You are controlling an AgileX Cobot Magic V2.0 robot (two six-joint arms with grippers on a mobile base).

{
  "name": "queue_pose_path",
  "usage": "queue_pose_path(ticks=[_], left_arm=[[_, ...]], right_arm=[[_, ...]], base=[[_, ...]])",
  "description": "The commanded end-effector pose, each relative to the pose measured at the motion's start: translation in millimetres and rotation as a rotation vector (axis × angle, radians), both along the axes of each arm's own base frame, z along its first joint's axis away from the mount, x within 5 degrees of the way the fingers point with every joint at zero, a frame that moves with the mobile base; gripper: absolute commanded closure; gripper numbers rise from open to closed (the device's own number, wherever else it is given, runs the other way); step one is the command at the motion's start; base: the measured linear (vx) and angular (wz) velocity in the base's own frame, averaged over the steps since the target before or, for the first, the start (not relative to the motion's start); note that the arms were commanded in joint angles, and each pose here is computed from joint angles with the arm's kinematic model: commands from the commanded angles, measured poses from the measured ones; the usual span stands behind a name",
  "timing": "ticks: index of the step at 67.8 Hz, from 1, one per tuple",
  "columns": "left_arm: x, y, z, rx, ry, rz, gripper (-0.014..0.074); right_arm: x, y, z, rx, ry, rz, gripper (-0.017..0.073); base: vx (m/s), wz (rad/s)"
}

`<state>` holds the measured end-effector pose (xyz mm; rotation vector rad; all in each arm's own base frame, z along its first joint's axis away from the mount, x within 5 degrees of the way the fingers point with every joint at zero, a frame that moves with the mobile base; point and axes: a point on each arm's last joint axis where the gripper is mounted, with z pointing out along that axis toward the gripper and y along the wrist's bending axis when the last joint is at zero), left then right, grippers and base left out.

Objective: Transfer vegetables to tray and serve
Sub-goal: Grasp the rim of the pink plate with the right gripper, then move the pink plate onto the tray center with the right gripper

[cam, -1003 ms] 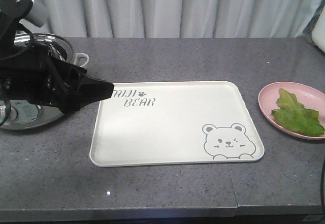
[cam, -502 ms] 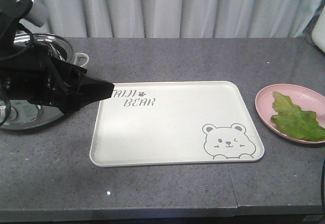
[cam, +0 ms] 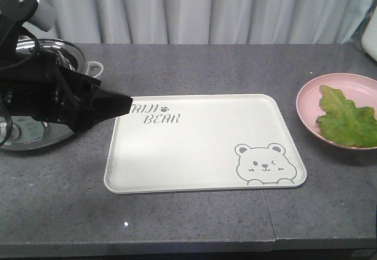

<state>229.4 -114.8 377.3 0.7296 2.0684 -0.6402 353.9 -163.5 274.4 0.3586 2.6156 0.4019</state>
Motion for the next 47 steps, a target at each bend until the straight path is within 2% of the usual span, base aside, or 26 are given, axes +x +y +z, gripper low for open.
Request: queue_pose_path(ticks=[1,7,18,36,47], left_arm=[[-5,0.1,19,-0.065,-0.061,0.021,0.006],[-5,0.1,19,-0.065,-0.061,0.021,0.006],[-5,0.1,19,-0.065,-0.061,0.021,0.006],[-5,0.1,19,-0.065,-0.061,0.021,0.006],[-5,0.1,19,-0.065,-0.061,0.021,0.006]], right_arm=[[-5,10,41,0.028,-0.144,0.004,0.0564],[-5,19,48,0.08,-0.176,0.034,0.0565],[5,50,49,0.109,-0.173,0.12,0.0565],[23,137,48,0.105,-0.161,0.34,0.0564],[28,186,43,0.11,-0.144,0.43,0.0564]], base=[[0.0,0.0],[0.0,0.0],[0.0,0.0],[0.0,0.0],[0.0,0.0]])
